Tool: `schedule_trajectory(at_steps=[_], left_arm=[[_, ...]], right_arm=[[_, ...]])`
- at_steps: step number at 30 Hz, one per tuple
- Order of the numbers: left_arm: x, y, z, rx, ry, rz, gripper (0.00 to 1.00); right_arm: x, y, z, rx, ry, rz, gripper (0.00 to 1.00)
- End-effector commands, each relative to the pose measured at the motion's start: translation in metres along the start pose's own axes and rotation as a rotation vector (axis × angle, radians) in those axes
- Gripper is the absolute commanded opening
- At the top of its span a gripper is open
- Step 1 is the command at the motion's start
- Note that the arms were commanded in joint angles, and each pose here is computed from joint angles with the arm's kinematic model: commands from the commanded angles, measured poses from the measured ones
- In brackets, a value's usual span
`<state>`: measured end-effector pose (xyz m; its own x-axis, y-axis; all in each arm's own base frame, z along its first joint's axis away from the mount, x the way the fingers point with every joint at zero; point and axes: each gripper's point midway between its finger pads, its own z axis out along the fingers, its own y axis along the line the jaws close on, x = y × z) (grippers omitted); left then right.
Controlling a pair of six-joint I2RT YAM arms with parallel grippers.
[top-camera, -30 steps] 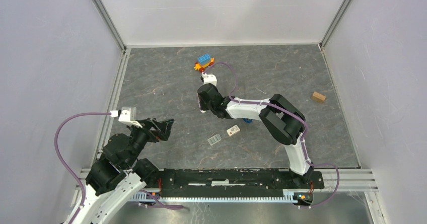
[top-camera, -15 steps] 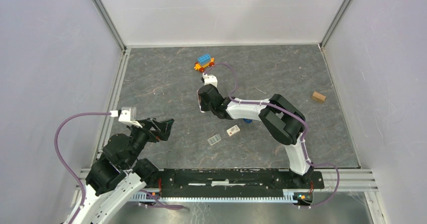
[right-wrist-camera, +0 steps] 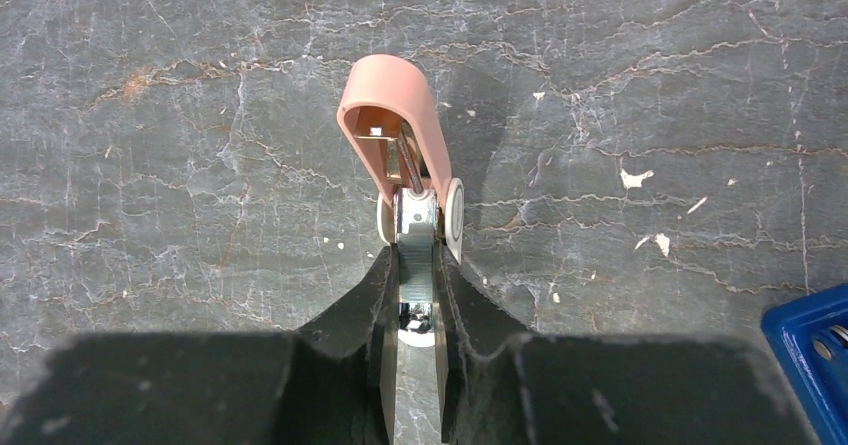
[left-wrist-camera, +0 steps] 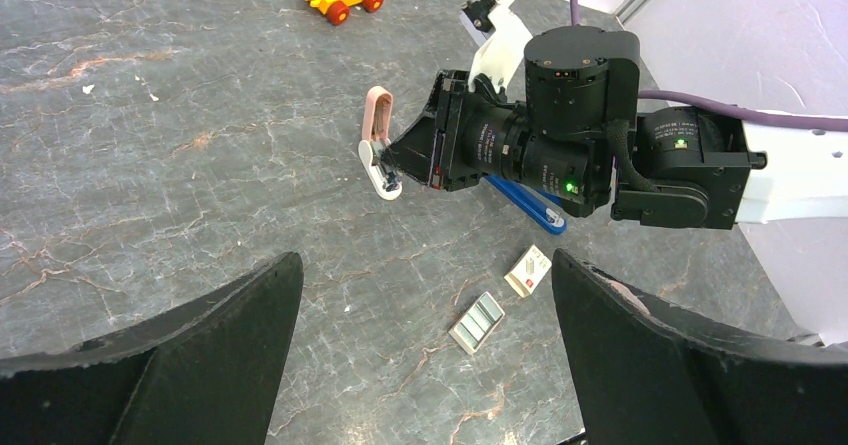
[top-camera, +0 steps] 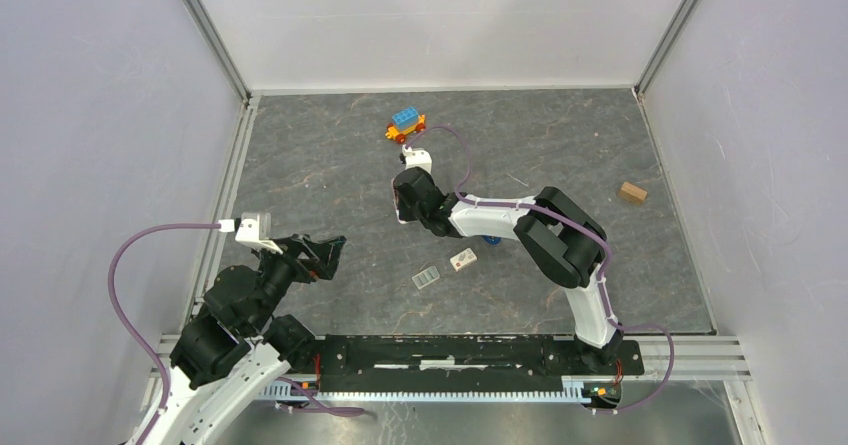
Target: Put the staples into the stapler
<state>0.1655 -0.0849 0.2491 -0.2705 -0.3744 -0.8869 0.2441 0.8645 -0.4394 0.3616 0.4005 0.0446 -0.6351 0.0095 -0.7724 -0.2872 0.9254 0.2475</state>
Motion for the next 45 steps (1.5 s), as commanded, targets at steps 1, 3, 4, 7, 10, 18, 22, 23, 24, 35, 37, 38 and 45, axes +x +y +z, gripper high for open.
schedule_trajectory(at_steps=[1, 3, 4, 7, 10, 18, 22, 23, 24, 35, 37, 38, 45], left_arm=[[-0.006, 0.002, 0.000, -0.005, -0.025, 0.045, 1.00], [-0.006, 0.002, 0.000, -0.005, -0.025, 0.045, 1.00], [-0.006, 0.002, 0.000, -0.005, -0.025, 0.044, 1.00], [-0.006, 0.002, 0.000, -0.005, -0.024, 0.044, 1.00], [-0.006, 0.002, 0.000, -0.005, -0.025, 0.044, 1.00], [-0.006, 0.002, 0.000, -0.005, -0.024, 0.044, 1.00], [-0.006, 0.002, 0.000, -0.005, -0.024, 0.045, 1.00], [-0.006, 0.002, 0.000, -0.005, -0.025, 0.044, 1.00], [-0.006, 0.002, 0.000, -0.005, -0.024, 0.045, 1.00], [-0.006, 0.002, 0.000, -0.006, -0.024, 0.044, 1.00], [-0.006, 0.002, 0.000, -0.005, -0.024, 0.044, 1.00], [-0.005, 0.002, 0.000, -0.004, -0.023, 0.044, 1.00], [-0.005, 0.001, 0.000, -0.001, -0.022, 0.045, 1.00]], right_arm=[[-0.038, 0.015, -0.013, -0.035, -0.076, 0.018, 0.20], [-0.037, 0.015, -0.013, -0.035, -0.074, 0.019, 0.20], [-0.036, 0.014, -0.012, -0.035, -0.072, 0.018, 0.20], [-0.036, 0.016, -0.012, -0.040, -0.072, 0.021, 0.20], [-0.039, 0.017, -0.013, -0.041, -0.079, 0.020, 0.20], [-0.041, 0.018, -0.014, -0.047, -0.084, 0.024, 0.20], [-0.039, 0.018, -0.013, -0.046, -0.078, 0.028, 0.20], [-0.039, 0.018, -0.013, -0.048, -0.077, 0.032, 0.20], [-0.038, 0.019, -0.014, -0.054, -0.077, 0.033, 0.19], [-0.040, 0.022, -0.016, -0.062, -0.082, 0.042, 0.20], [-0.041, 0.023, -0.016, -0.064, -0.083, 0.044, 0.20], [-0.041, 0.022, -0.016, -0.063, -0.084, 0.044, 0.20], [-0.044, 0.026, -0.017, -0.073, -0.086, 0.049, 0.20]])
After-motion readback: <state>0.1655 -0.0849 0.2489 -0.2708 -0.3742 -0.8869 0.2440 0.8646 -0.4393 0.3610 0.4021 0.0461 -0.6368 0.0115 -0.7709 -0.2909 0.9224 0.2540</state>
